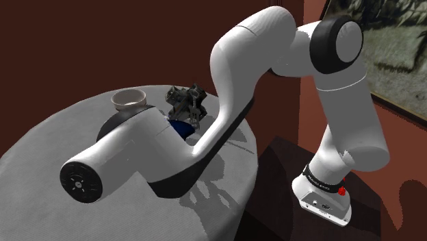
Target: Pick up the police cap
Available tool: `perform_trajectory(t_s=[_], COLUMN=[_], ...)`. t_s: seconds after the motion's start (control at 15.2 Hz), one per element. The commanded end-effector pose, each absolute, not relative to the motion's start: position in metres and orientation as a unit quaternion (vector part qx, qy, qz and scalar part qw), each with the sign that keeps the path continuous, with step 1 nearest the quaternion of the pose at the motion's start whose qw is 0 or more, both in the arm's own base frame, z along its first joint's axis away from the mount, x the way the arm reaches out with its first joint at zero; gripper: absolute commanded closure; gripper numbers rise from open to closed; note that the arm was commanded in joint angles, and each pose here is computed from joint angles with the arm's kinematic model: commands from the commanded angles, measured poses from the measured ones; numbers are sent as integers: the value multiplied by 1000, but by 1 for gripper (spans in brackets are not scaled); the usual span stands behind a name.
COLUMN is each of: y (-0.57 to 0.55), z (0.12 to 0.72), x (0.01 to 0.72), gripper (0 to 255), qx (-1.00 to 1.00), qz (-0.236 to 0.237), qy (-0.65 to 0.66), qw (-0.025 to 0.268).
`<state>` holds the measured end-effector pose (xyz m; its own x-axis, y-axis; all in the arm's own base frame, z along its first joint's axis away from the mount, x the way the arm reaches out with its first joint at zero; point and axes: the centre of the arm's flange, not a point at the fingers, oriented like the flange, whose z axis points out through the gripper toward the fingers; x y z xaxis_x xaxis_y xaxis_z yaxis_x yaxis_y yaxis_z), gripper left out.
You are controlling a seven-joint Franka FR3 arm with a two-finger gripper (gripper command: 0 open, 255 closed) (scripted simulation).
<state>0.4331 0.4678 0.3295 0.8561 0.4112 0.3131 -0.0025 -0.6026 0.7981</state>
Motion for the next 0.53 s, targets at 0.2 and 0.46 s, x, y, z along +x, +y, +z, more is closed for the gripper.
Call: perform_trajectory(t_s=[0.2,0.46], y=[468,468], z=[357,368], x=[433,433], gripper=[255,255], qx=[862,862], qz=[241,241], qy=[118,118], qw=[430,430])
